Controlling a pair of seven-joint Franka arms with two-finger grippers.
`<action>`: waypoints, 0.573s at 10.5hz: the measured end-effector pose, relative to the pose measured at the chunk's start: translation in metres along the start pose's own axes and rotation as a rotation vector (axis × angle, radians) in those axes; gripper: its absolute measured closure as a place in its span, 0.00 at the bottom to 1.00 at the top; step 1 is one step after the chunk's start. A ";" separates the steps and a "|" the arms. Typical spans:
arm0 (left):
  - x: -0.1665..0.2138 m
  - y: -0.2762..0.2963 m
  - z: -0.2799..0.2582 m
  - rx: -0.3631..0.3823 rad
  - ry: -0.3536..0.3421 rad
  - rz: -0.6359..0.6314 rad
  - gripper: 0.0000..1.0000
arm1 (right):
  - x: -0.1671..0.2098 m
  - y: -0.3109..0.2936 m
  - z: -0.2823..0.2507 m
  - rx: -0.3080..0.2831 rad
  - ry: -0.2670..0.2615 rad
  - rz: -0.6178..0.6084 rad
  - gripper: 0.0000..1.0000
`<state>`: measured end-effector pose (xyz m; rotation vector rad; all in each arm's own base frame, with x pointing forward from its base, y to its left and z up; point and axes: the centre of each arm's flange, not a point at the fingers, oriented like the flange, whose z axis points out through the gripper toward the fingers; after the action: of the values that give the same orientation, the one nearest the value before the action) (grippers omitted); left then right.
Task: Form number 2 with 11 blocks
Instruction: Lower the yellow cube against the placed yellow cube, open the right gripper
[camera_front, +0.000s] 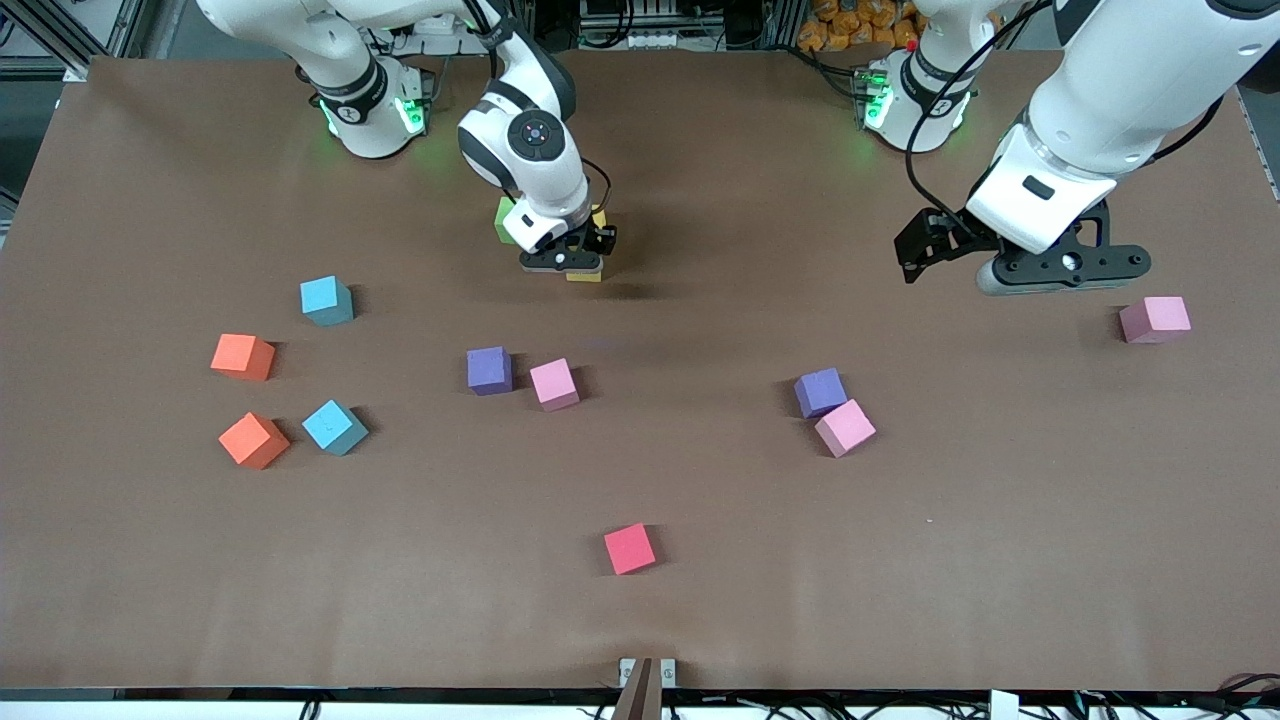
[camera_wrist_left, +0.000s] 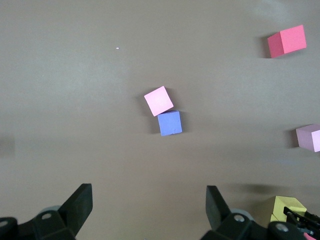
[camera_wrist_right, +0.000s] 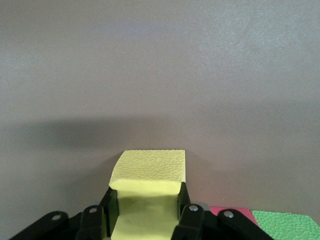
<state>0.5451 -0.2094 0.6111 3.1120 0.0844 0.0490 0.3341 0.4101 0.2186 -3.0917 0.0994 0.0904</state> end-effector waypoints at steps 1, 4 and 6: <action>0.000 0.000 0.000 0.000 0.000 0.000 0.00 | 0.000 0.000 0.000 0.000 0.000 0.000 0.50; 0.000 0.000 0.000 0.000 0.000 0.000 0.00 | -0.001 0.000 0.000 -0.001 0.000 -0.001 0.51; 0.000 0.000 0.000 0.000 0.000 0.000 0.00 | -0.003 0.001 0.002 -0.008 -0.006 -0.003 0.40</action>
<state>0.5451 -0.2094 0.6111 3.1120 0.0844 0.0490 0.3311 0.4089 0.2165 -3.0992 0.0950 0.1007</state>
